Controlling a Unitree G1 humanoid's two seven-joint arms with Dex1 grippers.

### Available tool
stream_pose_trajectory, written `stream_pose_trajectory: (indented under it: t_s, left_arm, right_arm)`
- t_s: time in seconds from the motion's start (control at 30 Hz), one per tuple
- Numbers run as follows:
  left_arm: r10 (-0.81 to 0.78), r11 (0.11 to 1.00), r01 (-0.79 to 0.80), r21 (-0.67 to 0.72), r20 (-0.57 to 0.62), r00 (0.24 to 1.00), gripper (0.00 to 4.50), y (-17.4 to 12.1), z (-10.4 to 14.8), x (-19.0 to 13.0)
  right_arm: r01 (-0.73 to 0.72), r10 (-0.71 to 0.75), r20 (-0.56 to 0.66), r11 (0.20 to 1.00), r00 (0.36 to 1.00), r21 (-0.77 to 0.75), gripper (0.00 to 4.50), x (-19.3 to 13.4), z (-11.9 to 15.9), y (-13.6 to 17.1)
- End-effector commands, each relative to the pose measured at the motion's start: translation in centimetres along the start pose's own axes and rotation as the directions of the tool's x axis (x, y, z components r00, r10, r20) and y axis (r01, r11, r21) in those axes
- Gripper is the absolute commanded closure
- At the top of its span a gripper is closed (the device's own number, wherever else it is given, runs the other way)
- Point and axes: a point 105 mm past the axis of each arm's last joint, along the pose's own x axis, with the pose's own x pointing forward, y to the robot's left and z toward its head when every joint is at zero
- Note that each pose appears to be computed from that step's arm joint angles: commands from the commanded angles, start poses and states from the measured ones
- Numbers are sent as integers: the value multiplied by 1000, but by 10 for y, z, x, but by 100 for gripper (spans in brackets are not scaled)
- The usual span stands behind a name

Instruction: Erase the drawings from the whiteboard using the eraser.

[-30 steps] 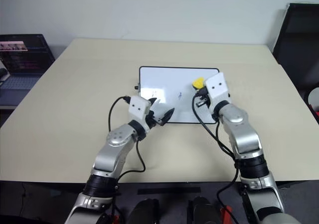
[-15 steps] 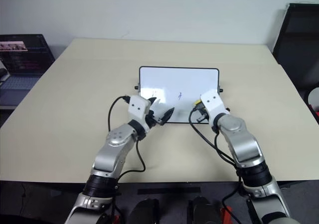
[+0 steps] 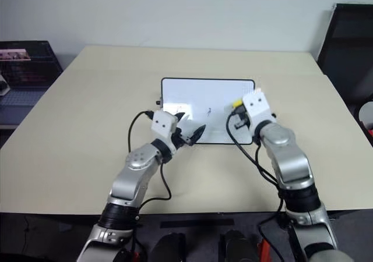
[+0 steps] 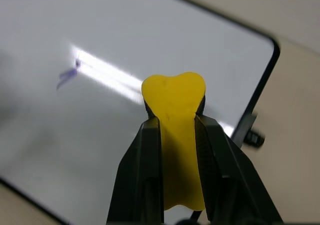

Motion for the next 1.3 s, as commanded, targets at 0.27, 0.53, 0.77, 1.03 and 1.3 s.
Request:
stream_pose_trajectory:
  t_s: [0.27, 0.53, 0.77, 1.03, 1.3]
  left_arm:
    - [2, 1000, -3, 15, 60, 998, 0, 0, 18, 0]
    - [18, 1000, -18, 9, 57, 998, 0, 0, 16, -3]
    - [29, 1000, -29, 4, 51, 998, 0, 3, 15, -6]
    - [24, 1000, -24, 2, 39, 999, 0, 3, 13, -7]
    - [2, 1000, -2, 16, 30, 1000, 0, 2, 11, -13]
  right_arm:
    - [34, -37, -87, 999, 995, -43, 384, 12, -11, -4]
    - [-5, 4, -139, 1000, 990, -8, 384, 3, -23, 4]
    - [-27, 24, -215, 1000, 976, -10, 384, -20, -50, 7]
    - [4, -9, -229, 1000, 973, -25, 384, -32, -56, -9]
    - [17, -15, 56, 999, 998, -42, 384, -29, -17, -17]
